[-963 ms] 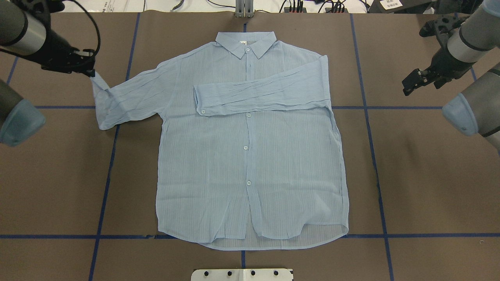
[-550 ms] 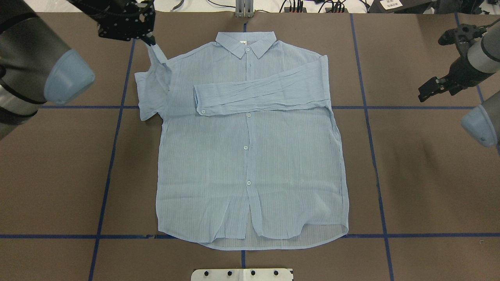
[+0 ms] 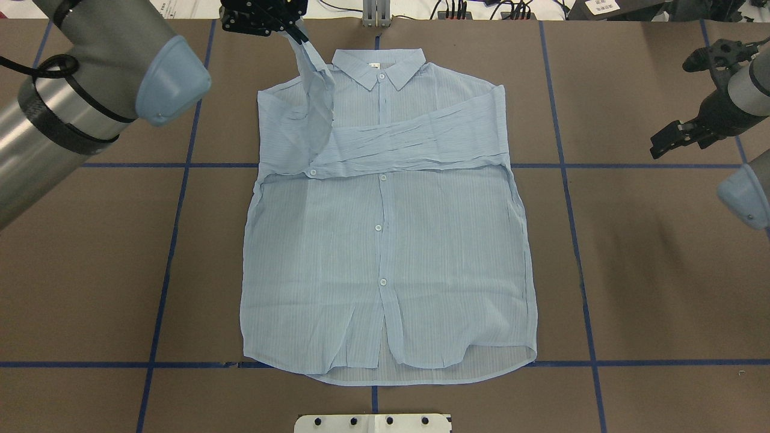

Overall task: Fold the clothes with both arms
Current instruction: 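Carry the sleeve with the left gripper across the shirt toward the collar, then lay the sleeve over the body, release, and move left gripper to hem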

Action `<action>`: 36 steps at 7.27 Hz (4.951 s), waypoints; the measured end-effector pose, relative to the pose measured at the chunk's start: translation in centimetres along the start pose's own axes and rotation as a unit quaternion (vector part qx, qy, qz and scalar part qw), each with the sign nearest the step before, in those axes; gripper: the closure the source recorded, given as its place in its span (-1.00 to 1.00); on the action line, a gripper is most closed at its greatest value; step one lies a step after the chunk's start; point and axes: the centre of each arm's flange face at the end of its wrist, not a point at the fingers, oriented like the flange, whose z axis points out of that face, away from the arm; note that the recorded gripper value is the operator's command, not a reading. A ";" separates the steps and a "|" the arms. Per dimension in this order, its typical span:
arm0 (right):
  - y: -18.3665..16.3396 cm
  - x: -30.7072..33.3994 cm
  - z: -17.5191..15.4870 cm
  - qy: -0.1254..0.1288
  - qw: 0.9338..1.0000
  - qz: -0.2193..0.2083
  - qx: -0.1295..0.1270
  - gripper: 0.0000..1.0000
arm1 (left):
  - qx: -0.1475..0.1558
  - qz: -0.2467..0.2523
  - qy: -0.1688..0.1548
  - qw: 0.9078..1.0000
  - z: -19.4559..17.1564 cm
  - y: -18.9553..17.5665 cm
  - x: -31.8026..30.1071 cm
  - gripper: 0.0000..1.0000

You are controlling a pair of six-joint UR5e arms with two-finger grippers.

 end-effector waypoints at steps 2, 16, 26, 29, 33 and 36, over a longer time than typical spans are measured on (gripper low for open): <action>0.0 0.1 0.1 0.001 1.000 0.002 -0.001 -1.00 | -0.017 -0.004 0.007 1.000 2.8 1.2 1.8 1.00; -0.6 0.6 1.0 0.003 1.000 0.015 -0.007 -1.00 | 0.015 0.000 0.066 0.998 30.7 15.8 7.8 -1.00; 21.4 -24.1 7.7 -0.086 0.989 0.111 0.051 -0.99 | 0.018 0.116 -0.036 0.992 10.3 18.0 -14.5 -1.00; 26.6 -28.5 8.3 -0.055 0.993 0.102 0.031 -0.77 | 0.019 0.118 -0.035 0.992 9.3 18.4 -15.0 -1.00; 27.4 -31.8 9.2 -0.040 0.995 0.090 0.015 0.02 | 0.020 0.118 -0.033 0.992 9.1 18.4 -14.9 -0.99; 27.5 -31.8 9.4 -0.030 0.995 0.091 0.010 0.51 | 0.020 0.118 -0.032 0.992 9.1 18.4 -14.8 -0.98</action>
